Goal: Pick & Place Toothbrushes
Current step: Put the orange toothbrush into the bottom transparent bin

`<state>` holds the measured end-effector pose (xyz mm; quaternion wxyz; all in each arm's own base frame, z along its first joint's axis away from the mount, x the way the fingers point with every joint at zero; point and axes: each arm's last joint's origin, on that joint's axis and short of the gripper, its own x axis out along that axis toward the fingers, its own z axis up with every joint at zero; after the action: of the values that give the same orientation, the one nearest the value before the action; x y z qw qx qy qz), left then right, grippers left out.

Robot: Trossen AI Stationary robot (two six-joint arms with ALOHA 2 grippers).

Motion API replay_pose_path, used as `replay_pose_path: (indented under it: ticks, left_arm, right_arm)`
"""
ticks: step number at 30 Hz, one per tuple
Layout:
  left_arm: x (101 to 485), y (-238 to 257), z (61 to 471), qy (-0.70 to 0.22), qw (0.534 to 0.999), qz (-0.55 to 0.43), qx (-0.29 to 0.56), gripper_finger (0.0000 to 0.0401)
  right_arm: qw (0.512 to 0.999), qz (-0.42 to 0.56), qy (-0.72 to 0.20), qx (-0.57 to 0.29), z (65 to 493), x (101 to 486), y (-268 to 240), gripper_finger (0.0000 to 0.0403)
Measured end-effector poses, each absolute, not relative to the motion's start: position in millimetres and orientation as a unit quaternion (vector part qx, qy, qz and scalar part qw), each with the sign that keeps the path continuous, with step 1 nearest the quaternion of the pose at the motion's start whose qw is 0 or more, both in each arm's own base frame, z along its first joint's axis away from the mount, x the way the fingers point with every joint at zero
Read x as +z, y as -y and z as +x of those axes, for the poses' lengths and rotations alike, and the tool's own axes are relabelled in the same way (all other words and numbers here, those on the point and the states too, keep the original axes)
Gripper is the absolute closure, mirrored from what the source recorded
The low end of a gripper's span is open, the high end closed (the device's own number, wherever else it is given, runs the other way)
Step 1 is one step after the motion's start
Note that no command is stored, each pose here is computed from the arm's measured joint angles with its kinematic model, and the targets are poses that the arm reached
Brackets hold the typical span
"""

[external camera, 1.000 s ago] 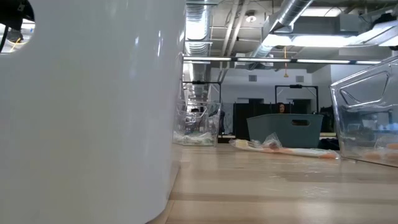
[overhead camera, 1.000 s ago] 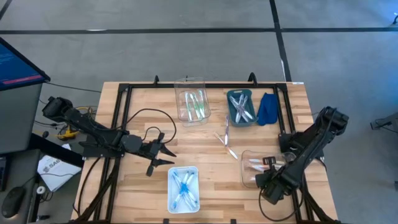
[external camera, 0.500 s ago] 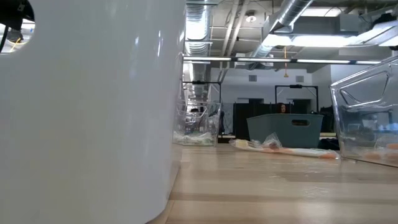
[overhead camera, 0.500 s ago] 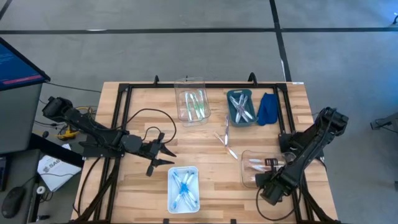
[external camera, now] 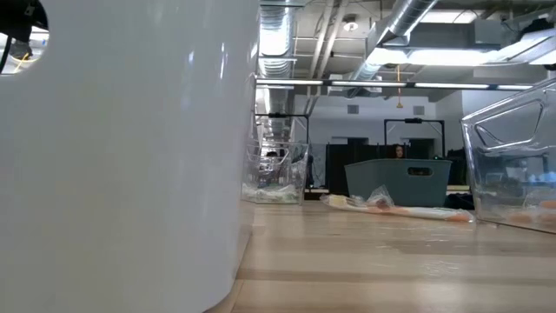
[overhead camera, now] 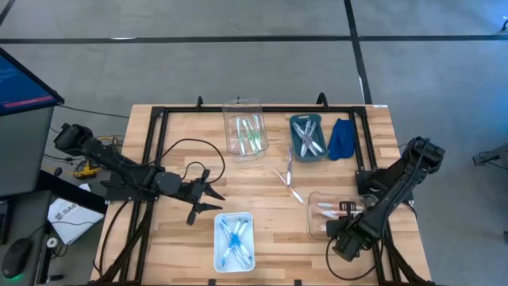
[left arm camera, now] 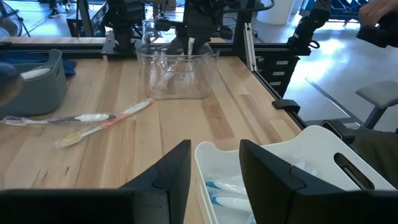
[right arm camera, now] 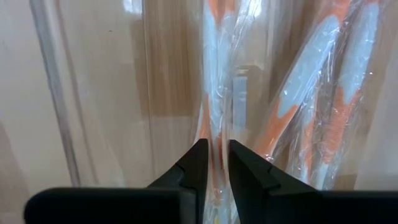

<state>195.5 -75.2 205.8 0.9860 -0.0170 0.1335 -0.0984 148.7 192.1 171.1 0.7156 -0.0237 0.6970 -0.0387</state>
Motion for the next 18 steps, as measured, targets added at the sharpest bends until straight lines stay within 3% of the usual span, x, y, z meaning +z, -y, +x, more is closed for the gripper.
replay_pose_path:
  ticks: [18]
  left_arm:
    - [205.8,75.2,195.5,-0.134,0.986,-0.017,-0.098,0.027]
  right_arm:
    - [0.721,-0.026,-0.69,-0.058,148.5,171.4,-190.3,0.0346]
